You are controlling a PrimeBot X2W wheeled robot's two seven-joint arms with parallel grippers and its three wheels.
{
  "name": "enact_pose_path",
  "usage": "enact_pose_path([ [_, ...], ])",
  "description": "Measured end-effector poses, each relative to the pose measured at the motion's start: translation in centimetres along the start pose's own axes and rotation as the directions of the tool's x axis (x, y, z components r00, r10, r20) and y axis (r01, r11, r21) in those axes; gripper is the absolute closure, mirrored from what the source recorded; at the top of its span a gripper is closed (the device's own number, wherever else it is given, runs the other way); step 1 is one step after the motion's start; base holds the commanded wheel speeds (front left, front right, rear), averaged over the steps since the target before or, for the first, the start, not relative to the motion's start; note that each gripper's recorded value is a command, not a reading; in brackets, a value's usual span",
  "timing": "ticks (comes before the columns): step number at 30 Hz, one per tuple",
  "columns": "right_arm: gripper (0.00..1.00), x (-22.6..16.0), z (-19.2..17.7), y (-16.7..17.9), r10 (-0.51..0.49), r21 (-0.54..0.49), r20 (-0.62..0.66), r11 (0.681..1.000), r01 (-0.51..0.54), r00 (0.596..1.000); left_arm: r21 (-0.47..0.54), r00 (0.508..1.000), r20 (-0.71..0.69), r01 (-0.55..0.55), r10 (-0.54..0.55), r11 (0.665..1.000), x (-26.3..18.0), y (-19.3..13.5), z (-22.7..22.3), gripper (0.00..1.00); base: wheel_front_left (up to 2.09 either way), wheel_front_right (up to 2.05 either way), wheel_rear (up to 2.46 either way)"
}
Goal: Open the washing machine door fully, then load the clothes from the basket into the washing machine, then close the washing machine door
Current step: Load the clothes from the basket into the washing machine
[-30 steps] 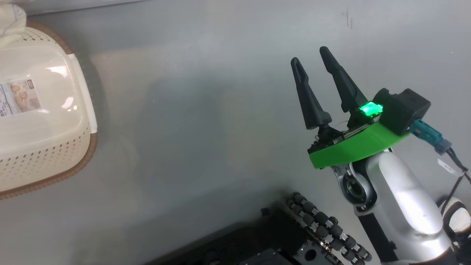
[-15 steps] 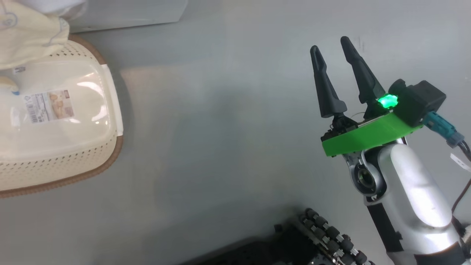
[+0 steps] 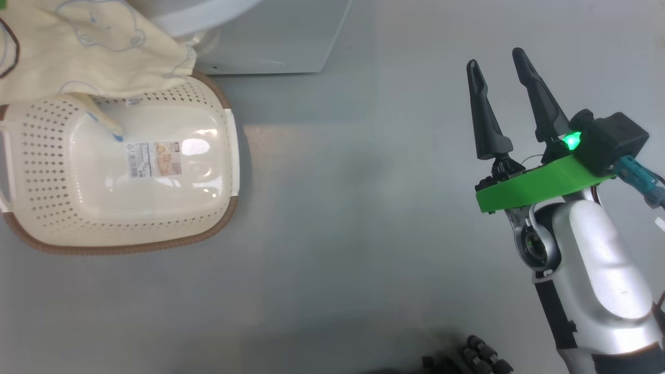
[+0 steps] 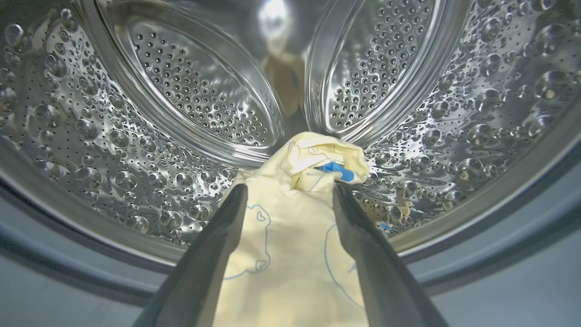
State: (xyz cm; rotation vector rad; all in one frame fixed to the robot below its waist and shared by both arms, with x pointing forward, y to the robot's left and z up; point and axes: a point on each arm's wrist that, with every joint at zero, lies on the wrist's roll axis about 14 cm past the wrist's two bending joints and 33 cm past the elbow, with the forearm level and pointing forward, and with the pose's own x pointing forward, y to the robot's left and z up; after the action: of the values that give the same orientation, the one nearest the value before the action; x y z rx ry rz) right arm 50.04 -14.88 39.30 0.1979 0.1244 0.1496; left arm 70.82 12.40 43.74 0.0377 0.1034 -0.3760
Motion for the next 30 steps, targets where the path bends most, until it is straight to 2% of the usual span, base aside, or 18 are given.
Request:
enact_pose_path([
  [5,0.0,0.4,1.6,1.2,0.028,-0.016,0.04,0.999,-0.028,0.999,0.009,1.0,-0.003,0.012,-0.012,1.0,-3.0,-0.6,0.4,0.0,0.0,0.0,0.0],
  [13,0.0,-1.0,2.8,2.4,0.043,-0.006,0.055,0.999,-0.042,0.998,-0.064,0.999,-0.033,-0.006,0.003,0.998,-8.5,-1.9,-0.7,0.0,0.0,0.0,0.0],
  [21,0.0,-2.4,5.1,3.8,0.069,-0.008,0.099,0.998,-0.068,0.993,-0.101,1.0,0.006,-0.026,0.026,0.995,-13.8,-3.0,0.4,0.0,0.0,0.0,0.0],
  [30,0.0,-3.5,5.6,3.9,0.064,-0.011,0.106,0.998,-0.064,0.992,-0.155,0.997,-0.011,-0.074,0.074,0.985,-18.9,-5.2,-2.1,0.0,0.0,0.0,0.0],
])
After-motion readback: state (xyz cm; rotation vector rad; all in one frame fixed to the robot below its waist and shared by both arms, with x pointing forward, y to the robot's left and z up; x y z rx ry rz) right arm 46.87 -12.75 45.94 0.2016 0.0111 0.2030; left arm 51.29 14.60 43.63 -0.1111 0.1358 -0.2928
